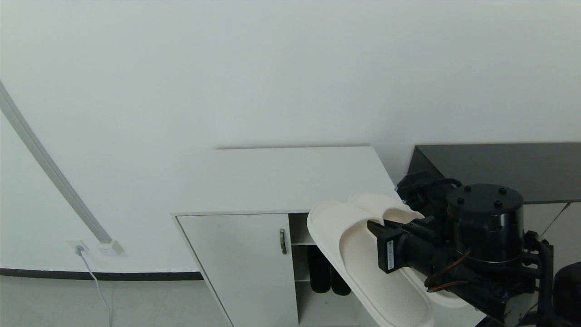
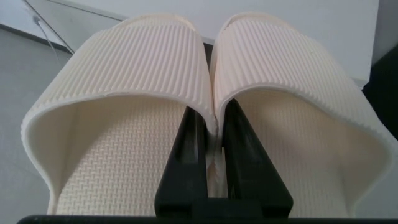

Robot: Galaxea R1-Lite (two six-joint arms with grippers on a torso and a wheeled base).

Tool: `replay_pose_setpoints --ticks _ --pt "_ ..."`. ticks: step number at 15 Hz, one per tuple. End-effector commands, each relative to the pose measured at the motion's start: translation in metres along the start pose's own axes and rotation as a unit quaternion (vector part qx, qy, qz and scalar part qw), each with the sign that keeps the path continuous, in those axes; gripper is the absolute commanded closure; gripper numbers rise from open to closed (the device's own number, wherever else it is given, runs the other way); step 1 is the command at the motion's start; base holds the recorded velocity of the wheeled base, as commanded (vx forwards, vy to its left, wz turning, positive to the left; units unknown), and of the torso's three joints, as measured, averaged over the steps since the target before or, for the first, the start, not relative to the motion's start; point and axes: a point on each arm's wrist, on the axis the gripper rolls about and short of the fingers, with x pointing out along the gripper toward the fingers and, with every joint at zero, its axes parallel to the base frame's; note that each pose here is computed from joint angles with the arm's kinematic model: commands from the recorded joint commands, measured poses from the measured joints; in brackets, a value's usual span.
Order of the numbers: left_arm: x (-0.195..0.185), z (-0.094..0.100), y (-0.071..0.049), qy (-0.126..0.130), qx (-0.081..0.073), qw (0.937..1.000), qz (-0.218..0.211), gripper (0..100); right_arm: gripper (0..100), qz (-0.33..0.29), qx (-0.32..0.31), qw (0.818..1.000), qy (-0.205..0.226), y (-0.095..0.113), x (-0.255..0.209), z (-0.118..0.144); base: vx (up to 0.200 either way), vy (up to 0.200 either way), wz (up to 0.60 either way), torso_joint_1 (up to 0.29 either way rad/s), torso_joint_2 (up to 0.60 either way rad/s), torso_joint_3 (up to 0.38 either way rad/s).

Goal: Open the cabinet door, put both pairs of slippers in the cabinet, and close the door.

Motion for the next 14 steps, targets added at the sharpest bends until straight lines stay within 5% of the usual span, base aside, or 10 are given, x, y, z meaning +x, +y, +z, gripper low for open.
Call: replay_pose_setpoints --ticks 1,6,12,14 --pt "0.0001 0.0000 0.0000 0.001 0.000 1.0000 0.000 100 100 0.001 -0.001 1.000 0.002 0.0009 -0.0003 -0.0015 0.000 0.000 0.00 0.000 0.00 0.000" --pt "0.0001 0.0000 0.0000 0.001 0.000 1.0000 0.000 100 100 0.001 -0.003 1.000 0.005 0.0006 -0.0005 -0.0028 0.000 0.000 0.00 0.000 0.00 0.000" --pt "0.0001 0.0000 0.0000 0.001 0.000 1.0000 0.000 100 100 0.000 -0.010 1.000 0.008 0.0004 -0.0001 -0.0048 -0.200 0.000 0.00 0.006 0.00 0.003" --pt "0.0001 0.0000 0.0000 0.001 0.000 1.0000 0.000 100 100 0.000 -0.010 1.000 0.008 0.0004 -0.0001 -0.0048 0.000 0.000 0.00 0.000 0.00 0.000"
